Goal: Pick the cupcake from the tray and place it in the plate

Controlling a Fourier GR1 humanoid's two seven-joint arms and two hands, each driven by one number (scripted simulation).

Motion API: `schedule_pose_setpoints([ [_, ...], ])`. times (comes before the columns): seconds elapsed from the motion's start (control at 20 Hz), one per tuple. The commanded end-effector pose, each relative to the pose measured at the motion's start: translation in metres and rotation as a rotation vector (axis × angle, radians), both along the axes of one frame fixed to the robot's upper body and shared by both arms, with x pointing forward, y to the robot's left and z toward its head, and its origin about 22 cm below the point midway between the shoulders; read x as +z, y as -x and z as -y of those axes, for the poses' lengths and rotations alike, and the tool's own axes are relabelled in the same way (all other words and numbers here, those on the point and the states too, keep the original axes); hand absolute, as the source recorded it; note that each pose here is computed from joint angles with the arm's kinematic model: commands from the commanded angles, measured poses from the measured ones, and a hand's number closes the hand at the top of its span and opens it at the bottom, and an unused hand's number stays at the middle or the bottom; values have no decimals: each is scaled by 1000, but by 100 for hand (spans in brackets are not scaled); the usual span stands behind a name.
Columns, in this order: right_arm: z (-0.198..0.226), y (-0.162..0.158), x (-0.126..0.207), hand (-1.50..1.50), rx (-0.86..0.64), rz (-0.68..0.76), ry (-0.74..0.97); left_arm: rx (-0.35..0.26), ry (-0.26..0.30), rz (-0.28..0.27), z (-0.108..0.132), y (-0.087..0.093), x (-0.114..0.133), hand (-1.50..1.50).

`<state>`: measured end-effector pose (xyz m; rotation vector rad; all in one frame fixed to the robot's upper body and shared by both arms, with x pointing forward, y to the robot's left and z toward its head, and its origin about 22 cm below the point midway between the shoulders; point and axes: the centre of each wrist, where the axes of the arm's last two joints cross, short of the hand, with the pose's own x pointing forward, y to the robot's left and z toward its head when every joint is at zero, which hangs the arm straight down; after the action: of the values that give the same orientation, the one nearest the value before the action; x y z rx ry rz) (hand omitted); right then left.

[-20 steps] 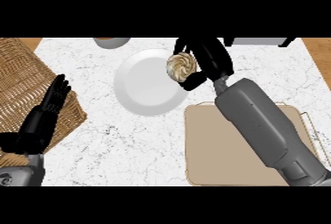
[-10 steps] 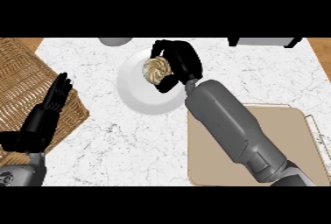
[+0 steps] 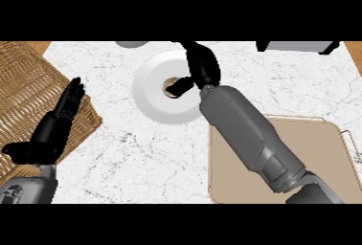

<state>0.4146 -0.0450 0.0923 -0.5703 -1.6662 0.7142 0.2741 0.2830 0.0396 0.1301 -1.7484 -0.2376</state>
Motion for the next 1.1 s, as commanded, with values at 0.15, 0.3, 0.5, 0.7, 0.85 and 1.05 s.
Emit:
schedule_pose_setpoints([
  [0.15,15,-6,-1,-150,-95,49,-267,36,30,-186,-8,14,-41,0],
  [0.3,24,-8,-4,-150,-123,45,-400,14,32,-185,-8,18,-37,0],
  [0.5,41,-12,-6,-150,-98,16,-586,35,36,-191,-5,22,-43,0],
  [0.7,91,-12,-35,-150,-70,22,-646,82,32,-173,-19,18,-38,0],
  [0.85,130,-15,-39,-150,-53,41,-635,82,19,-194,-22,19,-39,0],
  [1.05,184,-7,-58,-150,18,45,-611,69,54,-209,-12,28,-47,0],
])
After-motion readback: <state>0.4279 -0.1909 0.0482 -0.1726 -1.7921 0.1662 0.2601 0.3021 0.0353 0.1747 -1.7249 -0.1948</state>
